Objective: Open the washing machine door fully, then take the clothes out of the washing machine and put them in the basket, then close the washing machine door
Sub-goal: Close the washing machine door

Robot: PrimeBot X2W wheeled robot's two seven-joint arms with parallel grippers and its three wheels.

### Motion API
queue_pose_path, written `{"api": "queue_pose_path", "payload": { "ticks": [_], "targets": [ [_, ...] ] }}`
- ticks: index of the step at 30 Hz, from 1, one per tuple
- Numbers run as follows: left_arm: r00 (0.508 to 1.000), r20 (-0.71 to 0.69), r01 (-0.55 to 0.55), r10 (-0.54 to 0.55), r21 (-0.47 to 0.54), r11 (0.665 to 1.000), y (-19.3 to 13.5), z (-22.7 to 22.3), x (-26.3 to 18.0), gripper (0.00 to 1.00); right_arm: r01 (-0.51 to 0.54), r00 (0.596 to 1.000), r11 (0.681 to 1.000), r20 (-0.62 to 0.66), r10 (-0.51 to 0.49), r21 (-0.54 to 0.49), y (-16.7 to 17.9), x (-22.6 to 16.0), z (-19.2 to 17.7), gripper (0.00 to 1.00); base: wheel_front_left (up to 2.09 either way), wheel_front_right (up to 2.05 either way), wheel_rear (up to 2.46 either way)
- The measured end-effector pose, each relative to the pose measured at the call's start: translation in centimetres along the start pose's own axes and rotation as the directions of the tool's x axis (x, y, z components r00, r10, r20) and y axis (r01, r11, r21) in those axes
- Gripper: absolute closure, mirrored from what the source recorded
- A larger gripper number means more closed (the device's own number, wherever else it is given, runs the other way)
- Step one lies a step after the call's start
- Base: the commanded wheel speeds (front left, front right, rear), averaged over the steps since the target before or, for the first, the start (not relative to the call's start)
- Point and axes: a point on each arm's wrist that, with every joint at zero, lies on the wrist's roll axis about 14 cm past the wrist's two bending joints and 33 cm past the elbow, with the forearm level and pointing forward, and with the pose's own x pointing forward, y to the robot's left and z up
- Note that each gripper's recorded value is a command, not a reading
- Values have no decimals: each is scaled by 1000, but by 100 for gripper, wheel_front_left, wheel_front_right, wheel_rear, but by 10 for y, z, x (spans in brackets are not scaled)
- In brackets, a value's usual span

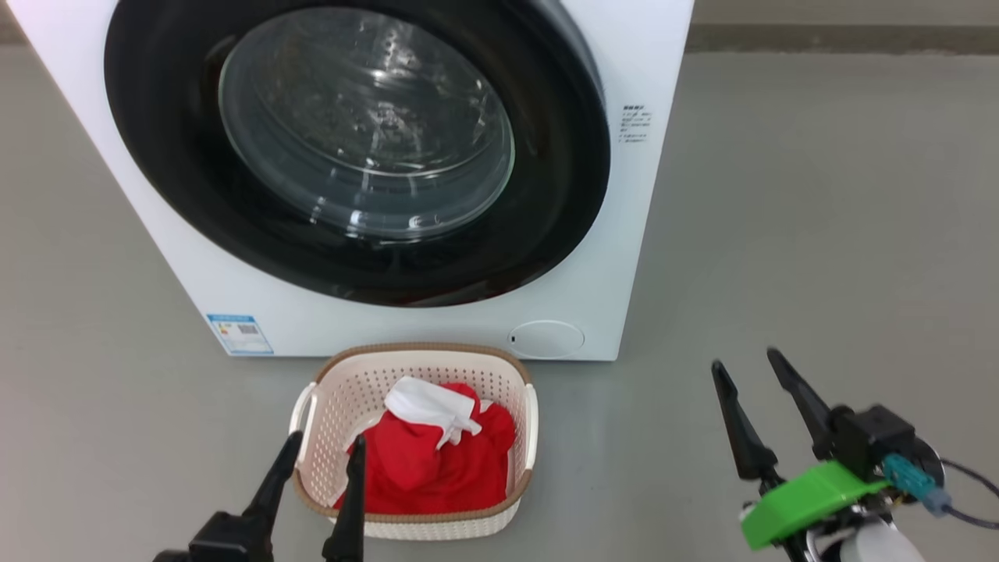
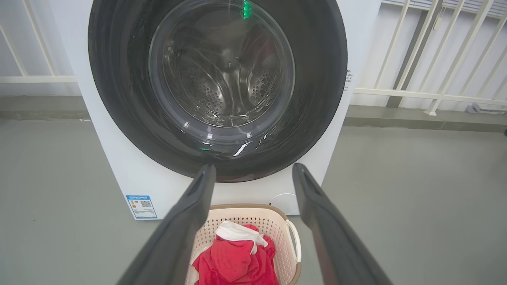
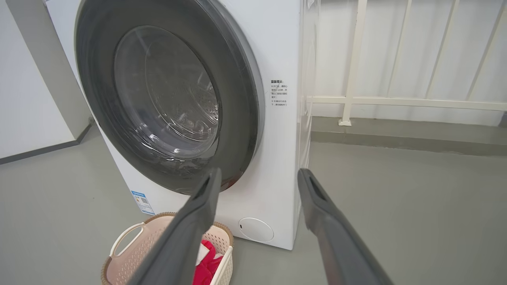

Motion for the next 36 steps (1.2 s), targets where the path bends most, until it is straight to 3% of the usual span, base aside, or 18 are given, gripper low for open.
{"api": "queue_pose_path", "payload": {
  "ticks": [14, 36],
  "targets": [
    [1000, 9, 4, -4, 4, 1000, -4, 3, -16, 0, 75, 997, 997, -26, -75, 2, -17, -47, 3, 0, 0, 0, 0],
    [1000, -4, 5, -5, 2, 1000, -5, -2, -21, 0, 97, 995, 995, -37, -96, 4, -22, -57, 4, 0, 0, 0, 0]
  ]
}}
